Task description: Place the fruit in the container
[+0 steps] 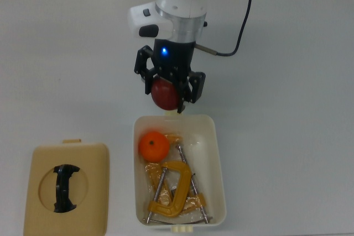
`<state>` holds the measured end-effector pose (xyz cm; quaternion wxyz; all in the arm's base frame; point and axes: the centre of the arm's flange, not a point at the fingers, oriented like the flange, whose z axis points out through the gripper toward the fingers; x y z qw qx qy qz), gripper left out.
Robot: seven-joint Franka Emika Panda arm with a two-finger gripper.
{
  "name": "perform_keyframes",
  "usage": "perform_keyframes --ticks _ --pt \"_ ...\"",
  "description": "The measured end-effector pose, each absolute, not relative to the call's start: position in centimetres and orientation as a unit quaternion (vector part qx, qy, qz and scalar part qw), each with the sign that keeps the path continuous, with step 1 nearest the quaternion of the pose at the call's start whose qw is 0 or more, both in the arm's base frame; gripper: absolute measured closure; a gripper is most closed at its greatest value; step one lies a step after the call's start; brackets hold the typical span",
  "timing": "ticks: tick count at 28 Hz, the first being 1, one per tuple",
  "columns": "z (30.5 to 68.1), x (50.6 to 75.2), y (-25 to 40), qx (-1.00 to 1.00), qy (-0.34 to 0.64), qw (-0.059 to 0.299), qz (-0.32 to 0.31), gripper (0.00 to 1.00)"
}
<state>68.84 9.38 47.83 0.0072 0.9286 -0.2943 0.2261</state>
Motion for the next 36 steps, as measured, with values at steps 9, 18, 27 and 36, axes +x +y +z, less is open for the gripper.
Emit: perform_keyframes --ticks 9,18,27,36 --pt "44.3 72.3 9.9 0.896 -0.362 0.008 0.259 0.11" --pt "45.4 73.0 10.3 0.884 -0.376 0.007 0.278 0.00" --pt "48.6 71.3 8.2 0.931 -0.293 0.007 0.216 0.00" --pt "53.3 66.2 3.4 0.988 -0.141 0.010 0.069 0.00"
